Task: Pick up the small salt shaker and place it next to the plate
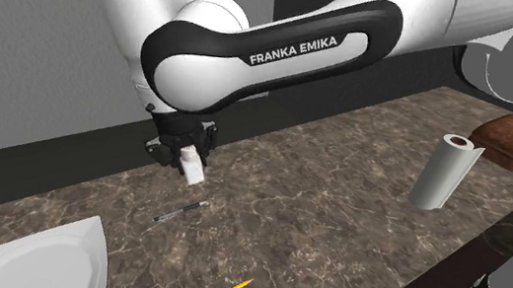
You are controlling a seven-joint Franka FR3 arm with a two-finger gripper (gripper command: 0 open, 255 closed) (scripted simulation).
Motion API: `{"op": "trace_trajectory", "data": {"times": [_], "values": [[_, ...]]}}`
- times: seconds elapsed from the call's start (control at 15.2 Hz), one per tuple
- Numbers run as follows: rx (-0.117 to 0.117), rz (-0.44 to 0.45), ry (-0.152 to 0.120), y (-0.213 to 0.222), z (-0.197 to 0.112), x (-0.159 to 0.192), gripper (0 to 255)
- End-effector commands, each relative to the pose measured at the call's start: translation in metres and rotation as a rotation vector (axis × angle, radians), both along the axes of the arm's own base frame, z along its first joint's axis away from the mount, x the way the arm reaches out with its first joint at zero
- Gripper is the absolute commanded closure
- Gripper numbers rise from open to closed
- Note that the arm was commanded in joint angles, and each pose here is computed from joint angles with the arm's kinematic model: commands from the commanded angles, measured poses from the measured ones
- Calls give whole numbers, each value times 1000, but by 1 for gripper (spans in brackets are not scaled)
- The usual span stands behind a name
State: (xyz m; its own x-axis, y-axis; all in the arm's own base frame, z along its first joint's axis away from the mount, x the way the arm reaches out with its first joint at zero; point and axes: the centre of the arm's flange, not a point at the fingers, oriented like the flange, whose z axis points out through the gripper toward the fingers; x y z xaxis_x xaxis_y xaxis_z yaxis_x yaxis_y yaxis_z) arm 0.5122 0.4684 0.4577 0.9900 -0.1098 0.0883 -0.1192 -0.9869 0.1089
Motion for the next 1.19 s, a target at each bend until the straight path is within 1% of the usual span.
{"op": "trace_trajectory", "data": {"times": [0.0,0.46,1.12], "values": [[0,-1,0,23,-5,-6,255],[0,-1,0,109,-20,-27,255],[0,-1,0,109,-73,-27,255]]}}
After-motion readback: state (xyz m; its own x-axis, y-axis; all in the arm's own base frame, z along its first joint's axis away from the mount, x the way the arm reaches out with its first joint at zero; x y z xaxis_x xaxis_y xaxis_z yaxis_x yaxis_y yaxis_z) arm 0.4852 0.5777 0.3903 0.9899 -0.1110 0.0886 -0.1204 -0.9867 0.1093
